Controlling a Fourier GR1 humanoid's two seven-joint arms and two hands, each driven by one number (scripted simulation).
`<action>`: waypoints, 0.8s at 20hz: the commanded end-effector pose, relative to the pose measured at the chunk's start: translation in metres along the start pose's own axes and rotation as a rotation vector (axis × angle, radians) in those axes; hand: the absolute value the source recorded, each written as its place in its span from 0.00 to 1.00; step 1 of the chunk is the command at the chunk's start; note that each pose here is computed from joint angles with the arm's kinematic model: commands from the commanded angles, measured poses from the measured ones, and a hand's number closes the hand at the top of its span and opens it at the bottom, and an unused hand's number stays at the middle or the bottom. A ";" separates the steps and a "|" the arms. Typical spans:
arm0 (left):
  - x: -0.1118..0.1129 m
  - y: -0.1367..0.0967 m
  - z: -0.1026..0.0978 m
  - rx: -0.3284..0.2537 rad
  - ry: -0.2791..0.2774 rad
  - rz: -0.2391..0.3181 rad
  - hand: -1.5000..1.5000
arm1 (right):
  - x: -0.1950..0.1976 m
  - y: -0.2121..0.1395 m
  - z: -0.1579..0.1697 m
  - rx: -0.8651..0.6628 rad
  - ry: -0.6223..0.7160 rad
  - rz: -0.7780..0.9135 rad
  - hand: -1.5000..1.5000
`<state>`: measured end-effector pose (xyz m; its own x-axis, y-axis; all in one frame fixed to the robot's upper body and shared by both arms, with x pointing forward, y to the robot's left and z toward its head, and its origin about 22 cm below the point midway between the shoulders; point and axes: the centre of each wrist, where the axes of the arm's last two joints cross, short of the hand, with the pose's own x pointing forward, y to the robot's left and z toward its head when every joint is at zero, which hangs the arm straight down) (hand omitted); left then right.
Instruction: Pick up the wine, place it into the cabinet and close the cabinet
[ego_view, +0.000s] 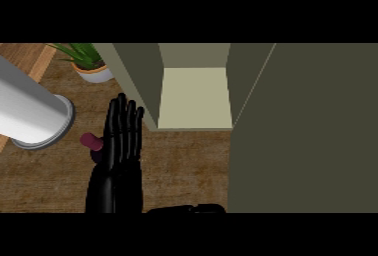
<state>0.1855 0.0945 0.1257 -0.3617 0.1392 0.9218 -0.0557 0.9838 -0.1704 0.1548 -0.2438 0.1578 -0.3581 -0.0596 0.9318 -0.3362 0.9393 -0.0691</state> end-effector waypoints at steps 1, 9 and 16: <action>0.024 -0.014 -0.004 0.010 -0.004 0.014 0.00 | 0.027 0.001 0.005 0.025 0.009 -0.020 0.00; 0.036 -0.018 0.000 0.056 -0.011 0.020 0.00 | 0.025 0.005 -0.013 0.005 0.004 -0.001 0.00; 0.044 -0.014 0.004 0.123 0.005 0.017 0.00 | 0.041 0.015 0.001 -0.009 0.001 0.001 0.00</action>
<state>0.1688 0.0839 0.1599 -0.3738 0.1447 0.9162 -0.1275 0.9704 -0.2052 0.1604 -0.2350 0.1753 -0.3243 -0.0545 0.9444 -0.3329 0.9410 -0.0600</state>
